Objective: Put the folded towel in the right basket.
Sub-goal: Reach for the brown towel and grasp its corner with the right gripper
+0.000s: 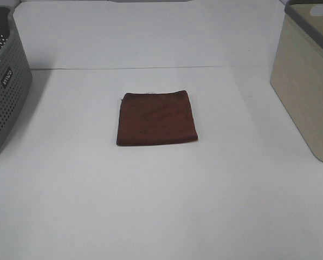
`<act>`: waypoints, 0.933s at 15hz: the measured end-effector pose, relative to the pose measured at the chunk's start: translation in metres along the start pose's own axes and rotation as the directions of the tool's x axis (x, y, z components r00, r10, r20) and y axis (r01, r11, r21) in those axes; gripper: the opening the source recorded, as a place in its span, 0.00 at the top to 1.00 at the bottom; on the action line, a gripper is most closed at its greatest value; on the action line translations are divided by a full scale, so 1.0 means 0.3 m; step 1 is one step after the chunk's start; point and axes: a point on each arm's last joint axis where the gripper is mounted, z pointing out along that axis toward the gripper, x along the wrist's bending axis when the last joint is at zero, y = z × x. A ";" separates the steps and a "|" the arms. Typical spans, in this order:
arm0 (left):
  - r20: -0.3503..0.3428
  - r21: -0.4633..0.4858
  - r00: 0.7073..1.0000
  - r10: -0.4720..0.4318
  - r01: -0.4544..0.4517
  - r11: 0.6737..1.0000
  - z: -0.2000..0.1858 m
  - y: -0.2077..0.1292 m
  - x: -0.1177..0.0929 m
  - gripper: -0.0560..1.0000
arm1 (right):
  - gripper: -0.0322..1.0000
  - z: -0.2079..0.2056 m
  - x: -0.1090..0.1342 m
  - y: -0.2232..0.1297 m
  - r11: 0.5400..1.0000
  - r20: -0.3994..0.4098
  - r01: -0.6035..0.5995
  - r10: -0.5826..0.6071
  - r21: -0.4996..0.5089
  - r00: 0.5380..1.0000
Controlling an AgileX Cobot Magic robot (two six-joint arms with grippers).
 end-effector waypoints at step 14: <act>0.000 0.000 1.000 0.000 0.000 1.000 0.000 0.000 0.000 0.12 | 0.27 0.000 0.000 0.000 1.000 0.000 0.000 0.000 0.000 1.000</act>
